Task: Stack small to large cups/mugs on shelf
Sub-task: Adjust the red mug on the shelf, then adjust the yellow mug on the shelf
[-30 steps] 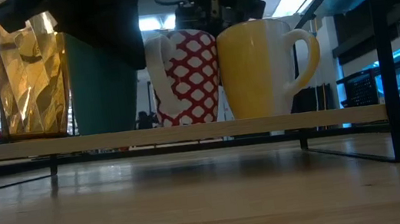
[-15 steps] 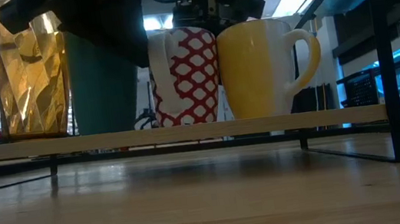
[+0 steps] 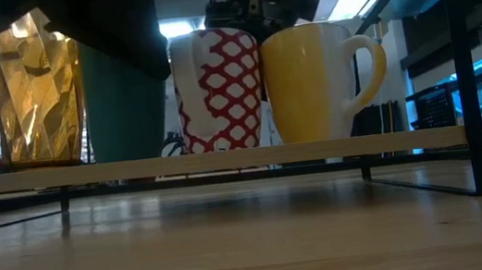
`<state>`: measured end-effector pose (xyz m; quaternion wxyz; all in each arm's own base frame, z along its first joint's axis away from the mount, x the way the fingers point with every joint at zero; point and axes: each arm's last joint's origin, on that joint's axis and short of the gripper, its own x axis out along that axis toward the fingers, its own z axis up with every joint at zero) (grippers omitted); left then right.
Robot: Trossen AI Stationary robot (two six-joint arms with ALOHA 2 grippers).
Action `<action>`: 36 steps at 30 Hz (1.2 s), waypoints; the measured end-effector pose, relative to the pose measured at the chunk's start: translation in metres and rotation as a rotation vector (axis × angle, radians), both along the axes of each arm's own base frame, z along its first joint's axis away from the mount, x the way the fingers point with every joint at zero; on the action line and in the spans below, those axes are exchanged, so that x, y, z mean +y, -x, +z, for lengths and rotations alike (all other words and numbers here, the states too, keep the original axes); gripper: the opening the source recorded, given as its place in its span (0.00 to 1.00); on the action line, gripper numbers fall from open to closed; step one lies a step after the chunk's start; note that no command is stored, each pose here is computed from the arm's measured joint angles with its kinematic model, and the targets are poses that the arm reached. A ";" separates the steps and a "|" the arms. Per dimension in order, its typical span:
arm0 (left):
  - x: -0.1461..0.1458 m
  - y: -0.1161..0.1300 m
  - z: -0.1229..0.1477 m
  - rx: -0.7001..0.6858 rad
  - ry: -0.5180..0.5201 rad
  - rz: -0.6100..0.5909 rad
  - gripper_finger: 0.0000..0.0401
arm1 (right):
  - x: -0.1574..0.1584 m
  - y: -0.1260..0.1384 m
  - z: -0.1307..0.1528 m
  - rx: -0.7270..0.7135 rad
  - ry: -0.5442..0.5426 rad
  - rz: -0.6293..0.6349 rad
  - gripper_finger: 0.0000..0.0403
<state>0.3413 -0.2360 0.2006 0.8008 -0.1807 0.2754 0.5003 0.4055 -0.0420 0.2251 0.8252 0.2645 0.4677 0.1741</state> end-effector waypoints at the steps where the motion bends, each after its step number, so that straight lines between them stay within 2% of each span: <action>1: 0.000 0.000 0.000 0.000 0.000 0.000 0.00 | 0.000 -0.001 0.000 -0.004 -0.002 -0.004 0.01; 8: 0.000 0.000 0.000 -0.005 -0.002 -0.001 0.00 | -0.001 -0.003 0.002 -0.027 -0.007 -0.017 0.01; 15: -0.006 0.004 0.001 0.004 -0.002 -0.017 0.00 | -0.003 -0.003 0.001 -0.024 0.042 -0.050 0.02; 24: -0.013 0.005 0.031 0.013 -0.024 -0.073 0.00 | -0.022 -0.003 0.002 -0.056 0.060 -0.082 0.04; 28: -0.015 -0.001 0.049 -0.016 -0.008 -0.117 0.00 | -0.035 0.006 -0.002 -0.001 0.078 -0.077 0.04; 32: -0.018 -0.005 0.069 -0.082 -0.036 -0.159 0.00 | -0.045 0.019 -0.008 0.099 0.132 -0.056 0.04; 36: -0.022 -0.014 0.071 -0.131 -0.022 -0.199 0.00 | -0.048 0.031 -0.012 0.181 0.143 0.004 0.01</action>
